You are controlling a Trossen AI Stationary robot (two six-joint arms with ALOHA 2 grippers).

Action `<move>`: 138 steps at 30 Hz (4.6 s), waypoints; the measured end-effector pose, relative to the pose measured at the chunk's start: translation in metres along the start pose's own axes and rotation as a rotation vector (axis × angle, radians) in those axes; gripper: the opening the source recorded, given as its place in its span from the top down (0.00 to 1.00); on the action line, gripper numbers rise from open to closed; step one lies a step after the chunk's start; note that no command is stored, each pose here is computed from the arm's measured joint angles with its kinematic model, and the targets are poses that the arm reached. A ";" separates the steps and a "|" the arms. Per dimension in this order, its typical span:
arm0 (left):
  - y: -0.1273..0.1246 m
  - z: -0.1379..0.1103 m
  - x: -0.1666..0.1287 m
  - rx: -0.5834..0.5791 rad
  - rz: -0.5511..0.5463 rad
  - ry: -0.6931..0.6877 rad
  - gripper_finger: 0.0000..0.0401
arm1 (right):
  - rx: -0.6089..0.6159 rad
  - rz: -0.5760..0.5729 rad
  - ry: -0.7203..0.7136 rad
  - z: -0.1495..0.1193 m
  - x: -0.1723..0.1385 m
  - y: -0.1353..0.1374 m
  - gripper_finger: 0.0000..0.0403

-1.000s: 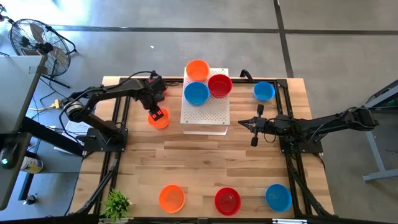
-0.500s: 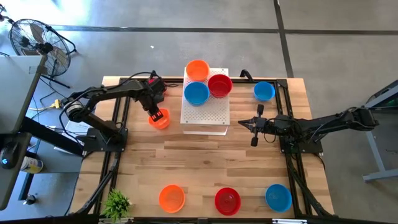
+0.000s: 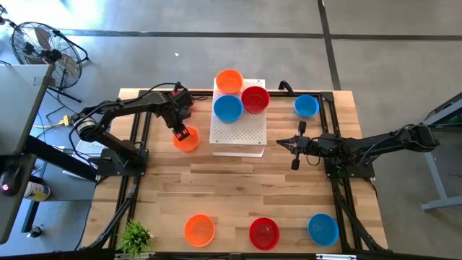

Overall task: Pick & Place Mini bowls
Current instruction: Stack the orange bowl on top of the orange bowls on the shelf, then stack the blue bowl on top of the blue bowls on the shelf

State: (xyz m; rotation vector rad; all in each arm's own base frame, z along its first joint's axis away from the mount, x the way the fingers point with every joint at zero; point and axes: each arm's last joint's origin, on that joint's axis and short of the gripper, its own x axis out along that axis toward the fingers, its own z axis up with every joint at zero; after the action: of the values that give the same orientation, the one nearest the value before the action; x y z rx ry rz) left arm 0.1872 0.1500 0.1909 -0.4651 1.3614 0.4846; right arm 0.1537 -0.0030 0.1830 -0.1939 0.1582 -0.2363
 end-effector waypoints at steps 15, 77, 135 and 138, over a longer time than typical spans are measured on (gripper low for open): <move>-0.001 -0.001 0.007 0.019 -0.057 -0.026 0.72 | -0.002 0.000 0.000 0.000 0.000 0.000 1.00; 0.056 0.181 -0.179 -0.318 -0.307 -0.616 1.00 | 0.000 -0.002 -0.011 0.001 0.000 0.000 1.00; 0.001 0.170 -0.216 -0.027 0.093 -0.609 0.96 | 0.037 0.003 -0.011 0.001 0.000 0.000 1.00; -0.012 0.169 -0.214 -0.001 0.106 -0.641 0.97 | 0.054 0.008 -0.004 0.000 0.000 0.000 1.00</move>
State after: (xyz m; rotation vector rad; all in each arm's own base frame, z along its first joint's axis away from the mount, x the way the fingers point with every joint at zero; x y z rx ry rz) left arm 0.2998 0.2253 0.4279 -0.2070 0.7681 0.6537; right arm 0.1538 -0.0027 0.1833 -0.1402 0.1482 -0.2322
